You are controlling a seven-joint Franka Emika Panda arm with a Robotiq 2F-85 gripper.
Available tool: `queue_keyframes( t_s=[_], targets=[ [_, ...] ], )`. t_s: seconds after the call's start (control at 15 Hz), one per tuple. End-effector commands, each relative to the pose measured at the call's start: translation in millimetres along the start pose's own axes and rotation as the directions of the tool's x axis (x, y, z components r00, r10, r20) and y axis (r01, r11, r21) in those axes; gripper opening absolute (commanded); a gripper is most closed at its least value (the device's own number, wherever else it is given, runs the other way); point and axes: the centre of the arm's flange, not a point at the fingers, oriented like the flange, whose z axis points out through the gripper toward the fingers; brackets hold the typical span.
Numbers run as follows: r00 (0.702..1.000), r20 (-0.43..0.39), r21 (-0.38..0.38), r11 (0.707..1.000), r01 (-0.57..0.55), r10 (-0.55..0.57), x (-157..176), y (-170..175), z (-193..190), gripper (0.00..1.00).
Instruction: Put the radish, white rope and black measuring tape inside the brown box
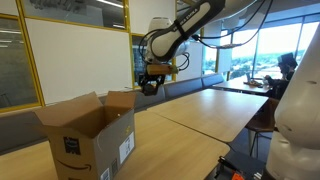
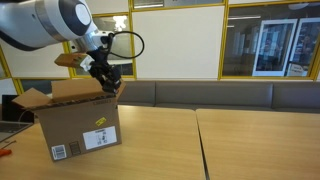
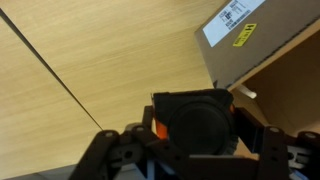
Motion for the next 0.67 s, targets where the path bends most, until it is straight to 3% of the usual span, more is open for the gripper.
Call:
queue_keyframes(
  t_s=[0.0, 0.27, 0.6],
  targets=[
    [0.997, -0.057, 0.023, 0.999, 0.043, -0.042, 2, -42, -36, 0.56],
    [0.992, -0.055, 0.093, 0.989, 0.114, -0.109, -7, -82, -36, 0.56],
    [0.986, -0.009, 0.152, 0.974, 0.168, -0.168, -11, -127, -4, 0.56]
  ],
)
